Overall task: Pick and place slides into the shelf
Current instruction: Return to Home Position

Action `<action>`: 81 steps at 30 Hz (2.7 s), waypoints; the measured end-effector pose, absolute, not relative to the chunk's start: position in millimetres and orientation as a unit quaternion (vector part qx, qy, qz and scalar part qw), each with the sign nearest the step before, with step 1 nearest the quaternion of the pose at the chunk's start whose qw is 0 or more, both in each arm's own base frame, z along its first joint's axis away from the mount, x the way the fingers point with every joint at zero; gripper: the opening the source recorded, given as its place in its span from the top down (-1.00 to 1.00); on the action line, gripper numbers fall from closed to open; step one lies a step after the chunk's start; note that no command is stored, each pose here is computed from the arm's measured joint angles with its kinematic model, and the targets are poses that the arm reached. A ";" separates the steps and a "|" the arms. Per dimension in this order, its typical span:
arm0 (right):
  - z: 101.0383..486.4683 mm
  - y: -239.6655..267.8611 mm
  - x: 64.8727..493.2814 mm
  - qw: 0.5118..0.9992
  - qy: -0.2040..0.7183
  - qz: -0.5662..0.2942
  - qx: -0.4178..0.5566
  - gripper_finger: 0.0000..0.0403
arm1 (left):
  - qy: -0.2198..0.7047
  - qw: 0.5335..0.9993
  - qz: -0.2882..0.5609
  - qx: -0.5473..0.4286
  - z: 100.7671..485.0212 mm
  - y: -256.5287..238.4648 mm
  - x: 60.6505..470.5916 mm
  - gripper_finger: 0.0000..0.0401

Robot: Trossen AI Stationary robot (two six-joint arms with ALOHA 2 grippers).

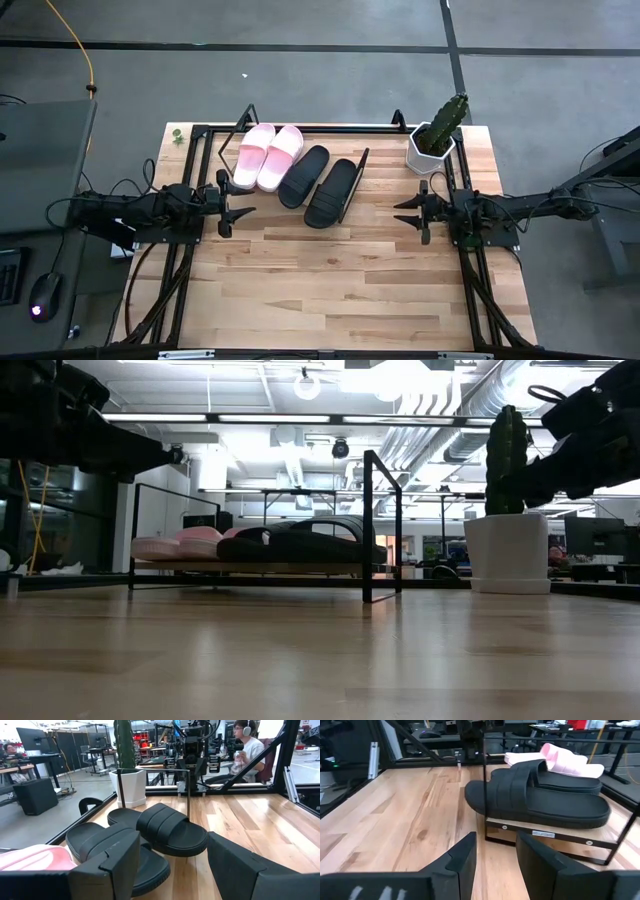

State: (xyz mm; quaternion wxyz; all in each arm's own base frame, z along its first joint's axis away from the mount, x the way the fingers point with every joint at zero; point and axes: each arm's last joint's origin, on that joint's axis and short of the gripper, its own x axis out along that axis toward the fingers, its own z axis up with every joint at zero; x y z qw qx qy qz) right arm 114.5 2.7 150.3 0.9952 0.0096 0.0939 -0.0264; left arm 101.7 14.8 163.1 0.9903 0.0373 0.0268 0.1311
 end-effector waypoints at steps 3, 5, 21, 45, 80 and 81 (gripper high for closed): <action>149.5 1.9 114.3 0.994 0.098 -0.039 0.015 0.35 | 0.027 0.990 0.132 0.037 163.1 14.9 101.7 -0.05; 147.8 1.8 114.0 0.993 0.106 -0.041 0.019 0.35 | 0.027 0.990 0.132 0.037 163.1 14.9 101.7 -0.05; 143.5 2.5 113.0 0.989 0.130 -0.035 0.053 0.35 | 0.026 0.990 0.132 0.037 163.2 14.9 101.7 -0.05; 143.7 2.4 113.0 0.989 0.130 -0.035 0.055 0.35 | 0.026 0.990 0.132 0.037 163.4 14.9 101.7 -0.05; 143.9 2.5 113.0 0.989 0.130 -0.035 0.055 0.35 | 0.026 0.990 0.132 0.037 163.3 14.9 101.7 -0.05; 143.8 2.5 113.0 0.989 0.130 -0.035 0.055 0.35 | 0.026 0.990 0.132 0.037 163.4 14.9 101.7 -0.05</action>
